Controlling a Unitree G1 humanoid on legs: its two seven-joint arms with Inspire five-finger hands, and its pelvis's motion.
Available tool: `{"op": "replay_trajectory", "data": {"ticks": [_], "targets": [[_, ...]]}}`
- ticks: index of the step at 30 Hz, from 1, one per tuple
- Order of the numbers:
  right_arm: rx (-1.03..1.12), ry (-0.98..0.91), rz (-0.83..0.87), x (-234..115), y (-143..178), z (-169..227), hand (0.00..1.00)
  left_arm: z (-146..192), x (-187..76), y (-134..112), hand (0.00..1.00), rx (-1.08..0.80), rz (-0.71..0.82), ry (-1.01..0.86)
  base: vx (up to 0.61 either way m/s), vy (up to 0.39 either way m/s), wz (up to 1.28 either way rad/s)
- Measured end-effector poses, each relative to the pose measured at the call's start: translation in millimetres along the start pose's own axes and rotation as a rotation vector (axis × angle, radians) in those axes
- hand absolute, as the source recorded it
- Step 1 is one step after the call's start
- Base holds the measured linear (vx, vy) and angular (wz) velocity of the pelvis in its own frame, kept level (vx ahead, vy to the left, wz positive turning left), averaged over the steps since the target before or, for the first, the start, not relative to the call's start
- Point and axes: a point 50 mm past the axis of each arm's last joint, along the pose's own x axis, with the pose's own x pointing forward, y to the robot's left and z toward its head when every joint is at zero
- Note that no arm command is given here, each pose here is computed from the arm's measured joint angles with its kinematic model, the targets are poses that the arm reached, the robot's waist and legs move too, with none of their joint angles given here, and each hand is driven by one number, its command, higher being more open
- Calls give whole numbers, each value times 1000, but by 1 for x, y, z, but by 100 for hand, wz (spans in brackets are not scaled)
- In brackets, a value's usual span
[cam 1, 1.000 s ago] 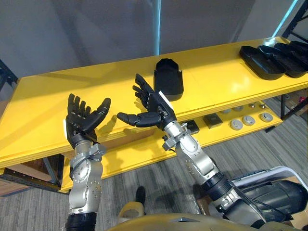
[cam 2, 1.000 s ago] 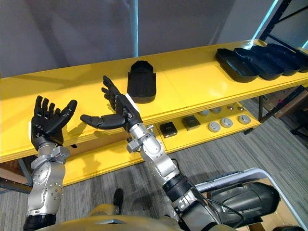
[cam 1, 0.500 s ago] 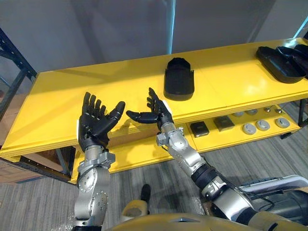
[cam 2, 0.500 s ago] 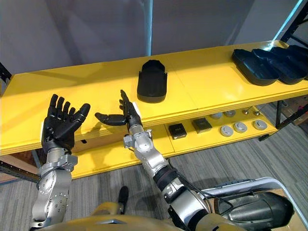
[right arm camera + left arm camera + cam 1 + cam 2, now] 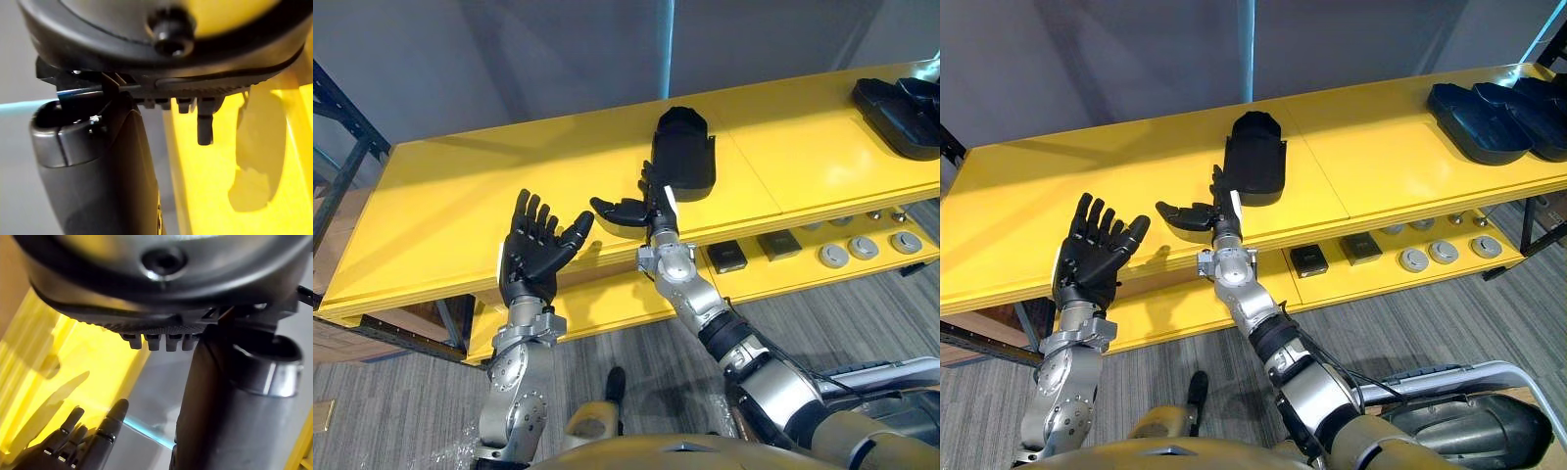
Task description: Walk over and take three plastic housings, then place them on the shelf
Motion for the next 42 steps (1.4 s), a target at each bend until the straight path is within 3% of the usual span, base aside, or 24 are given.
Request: {"op": "replay_trajectory", "data": {"ticks": [42], "targets": [[7,-8,-98,-10,2,-6,100,-23,-4,-5,100,3,-3,97,-5,-6,-2]]}}
